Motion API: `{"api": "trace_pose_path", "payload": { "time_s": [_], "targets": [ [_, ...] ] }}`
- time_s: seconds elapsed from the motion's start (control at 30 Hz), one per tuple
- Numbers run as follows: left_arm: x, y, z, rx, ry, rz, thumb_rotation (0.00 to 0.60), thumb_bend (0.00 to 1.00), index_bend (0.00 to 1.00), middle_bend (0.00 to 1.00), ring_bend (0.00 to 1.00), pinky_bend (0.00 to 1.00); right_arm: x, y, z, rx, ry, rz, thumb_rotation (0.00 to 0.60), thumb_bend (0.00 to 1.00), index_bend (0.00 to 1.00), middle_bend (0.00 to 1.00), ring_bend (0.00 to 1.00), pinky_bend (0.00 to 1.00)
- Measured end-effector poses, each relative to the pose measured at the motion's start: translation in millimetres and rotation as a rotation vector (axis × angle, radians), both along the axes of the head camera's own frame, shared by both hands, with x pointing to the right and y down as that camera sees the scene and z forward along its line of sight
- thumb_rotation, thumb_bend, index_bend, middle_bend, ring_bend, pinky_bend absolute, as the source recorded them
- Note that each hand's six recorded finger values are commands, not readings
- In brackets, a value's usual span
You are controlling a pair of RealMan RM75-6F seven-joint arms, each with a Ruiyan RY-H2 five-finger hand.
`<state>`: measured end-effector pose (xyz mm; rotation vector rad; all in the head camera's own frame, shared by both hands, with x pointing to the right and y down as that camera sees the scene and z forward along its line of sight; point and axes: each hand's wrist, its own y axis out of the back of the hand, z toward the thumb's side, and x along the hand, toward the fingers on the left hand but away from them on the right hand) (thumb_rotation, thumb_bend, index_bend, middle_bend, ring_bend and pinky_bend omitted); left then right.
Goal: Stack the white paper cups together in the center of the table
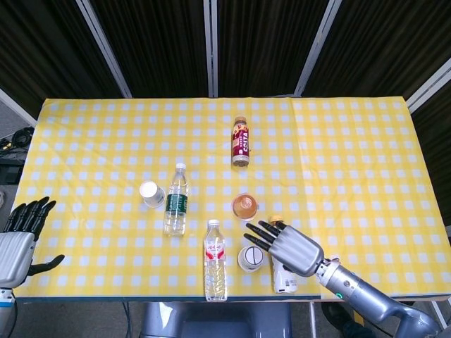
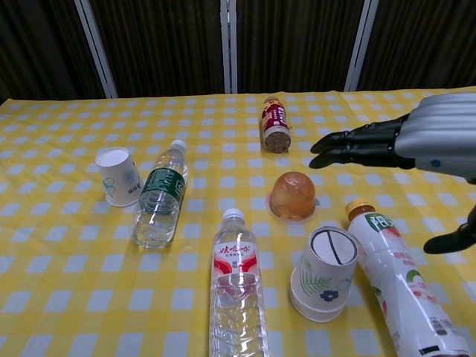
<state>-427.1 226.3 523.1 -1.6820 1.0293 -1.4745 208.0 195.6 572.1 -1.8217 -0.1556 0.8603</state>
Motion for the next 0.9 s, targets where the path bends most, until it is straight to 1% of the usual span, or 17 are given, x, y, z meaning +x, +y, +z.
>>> {"api": "trace_pose_path", "payload": {
  "time_s": [0.07,0.1,0.13,0.17,0.27,0.37,0.43,0.53,0.7,0.8,0.9],
  "targets": [
    [-1,-1,1,0.003,-0.002,-0.003,0.6,0.0,0.0,0.0,0.0,0.0,13,-4,-5,0.029,0.003,0.035,0.6,0.0,0.0,0.02,0.07,0.16],
    [-1,-2,1,0.005,-0.004,-0.003,0.6,0.0,0.0,0.0,0.0,0.0,19,-6,-7,0.043,0.001,0.055,0.6,0.0,0.0,0.01,0.04,0.07],
    [-1,-4,1,0.01,-0.005,-0.003,0.6,0.0,0.0,0.0,0.0,0.0,28,-9,-11,0.06,-0.004,0.089,0.6,0.0,0.0,0.0,0.01,0.01],
    [-1,-5,1,0.017,-0.006,-0.002,0.6,0.0,0.0,0.0,0.0,0.0,36,-11,-13,0.072,-0.01,0.119,0.6,0.0,0.0,0.0,0.0,0.0],
    [-1,-9,0,0.046,-0.006,0.002,0.6,0.0,0.0,0.0,0.0,0.0,67,-18,-21,0.121,-0.029,0.228,0.6,0.0,0.0,0.0,0.0,0.0],
    [1,-14,0,0.072,-0.008,0.007,0.6,0.0,0.0,0.0,0.0,0.0,102,-19,-26,0.158,-0.038,0.353,0.6,0.0,0.0,0.0,0.0,0.0],
    [1,-19,2,0.074,-0.018,0.011,0.6,0.0,0.0,0.0,0.0,0.0,125,-16,-24,0.156,-0.038,0.44,0.6,0.0,0.0,0.0,0.0,0.0],
    [4,-28,9,0.062,-0.028,0.012,0.6,0.0,0.0,0.0,0.0,0.0,145,-8,-19,0.14,-0.031,0.536,0.6,0.0,0.0,0.0,0.0,0.0],
    [16,-45,25,0.012,-0.009,0.036,0.6,0.0,0.0,0.0,0.0,0.0,155,3,-15,0.138,-0.014,0.596,0.6,0.0,0.0,0.0,0.0,0.0],
    [31,-60,39,-0.031,0.011,0.088,0.6,0.0,0.0,0.0,0.0,0.0,156,10,-14,0.147,-0.006,0.626,0.6,0.0,0.0,0.0,0.0,0.0],
    [53,-78,58,-0.074,0.019,0.164,0.6,0.0,0.0,0.0,0.0,0.0,153,15,-14,0.157,-0.011,0.648,0.6,0.0,0.0,0.0,0.0,0.0]
  ]
}}
